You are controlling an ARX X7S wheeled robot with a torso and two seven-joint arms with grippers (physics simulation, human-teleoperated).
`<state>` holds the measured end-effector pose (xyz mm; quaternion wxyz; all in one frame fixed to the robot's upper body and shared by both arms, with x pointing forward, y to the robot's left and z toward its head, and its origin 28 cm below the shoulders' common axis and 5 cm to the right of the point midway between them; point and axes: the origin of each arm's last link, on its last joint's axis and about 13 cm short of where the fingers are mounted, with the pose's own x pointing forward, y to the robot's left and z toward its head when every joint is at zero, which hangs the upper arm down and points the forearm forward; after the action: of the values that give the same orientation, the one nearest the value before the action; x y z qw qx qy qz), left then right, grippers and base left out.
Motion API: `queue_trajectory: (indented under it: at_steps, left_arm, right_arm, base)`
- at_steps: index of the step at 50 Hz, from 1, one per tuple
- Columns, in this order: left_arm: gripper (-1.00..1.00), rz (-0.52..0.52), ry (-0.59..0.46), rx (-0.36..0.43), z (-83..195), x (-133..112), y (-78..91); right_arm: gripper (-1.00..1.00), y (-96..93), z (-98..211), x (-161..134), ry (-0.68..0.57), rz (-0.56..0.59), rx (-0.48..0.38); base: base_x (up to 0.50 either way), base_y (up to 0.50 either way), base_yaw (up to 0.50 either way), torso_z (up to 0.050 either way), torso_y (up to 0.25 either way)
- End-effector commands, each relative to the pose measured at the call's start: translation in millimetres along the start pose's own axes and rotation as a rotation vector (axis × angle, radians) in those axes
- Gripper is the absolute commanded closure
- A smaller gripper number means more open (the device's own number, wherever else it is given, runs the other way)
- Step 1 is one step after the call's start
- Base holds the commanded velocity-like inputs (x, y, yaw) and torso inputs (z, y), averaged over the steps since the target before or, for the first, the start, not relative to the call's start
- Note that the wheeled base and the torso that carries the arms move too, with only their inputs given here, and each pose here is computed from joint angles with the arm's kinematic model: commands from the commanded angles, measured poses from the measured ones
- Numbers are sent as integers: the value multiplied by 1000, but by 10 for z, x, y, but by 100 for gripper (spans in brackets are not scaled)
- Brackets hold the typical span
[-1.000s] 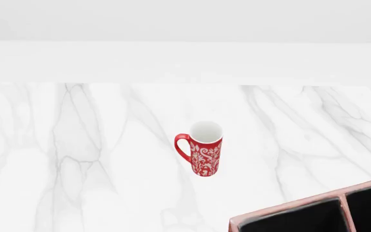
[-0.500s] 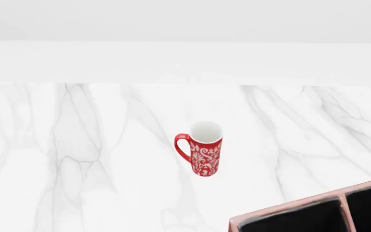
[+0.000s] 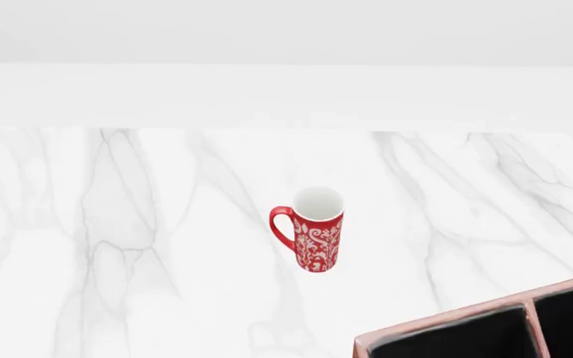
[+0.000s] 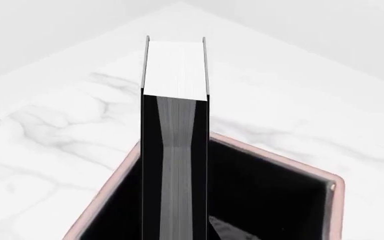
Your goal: Pick up the book and place it in the right compartment of the caddy.
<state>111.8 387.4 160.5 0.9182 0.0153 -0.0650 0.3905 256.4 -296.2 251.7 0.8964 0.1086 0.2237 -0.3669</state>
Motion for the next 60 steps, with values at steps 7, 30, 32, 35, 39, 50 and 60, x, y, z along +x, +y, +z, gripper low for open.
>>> queue_trajectory:
  at_steps: [7, 30, 32, 35, 39, 50, 60]
  left_arm:
    - [-100, 8, -1, -2, -12, -43, 40]
    - [-100, 3, 0, -4, -13, -36, 27]
    - [-100, 3, 1, -3, -15, -35, 27]
    - [-100, 1, 2, -4, -18, -30, 18]
    - [-100, -31, -3, -9, 9, 11, -86]
    - [-100, -242, -31, -20, 155, 188, -731]
    - [-100, -502, -30, -20, 254, 264, -1450]
  right_arm:
    - [-100, -1, 7, 49, -4, 37, 63]
    - [-100, 7, 21, 25, -16, 36, 57]
    - [-100, 30, 31, 17, -32, 51, 52]
    - [-100, 188, 102, -93, -122, 156, 9]
    - [-100, 372, 187, -256, -230, 267, -34]
    - [-100, 857, 139, -597, -404, 514, -131]
    - [-100, 1080, 39, -687, -398, 566, -191]
  base:
    - [0, 0, 0, 1, 1]
    - [0, 0, 0, 0, 0]
    - [0, 0, 0, 0, 0]
    - [0, 0, 0, 0, 0]
    - [0, 0, 0, 0, 0]
    - [0, 0, 0, 0, 0]
    - [0, 0, 0, 0, 0]
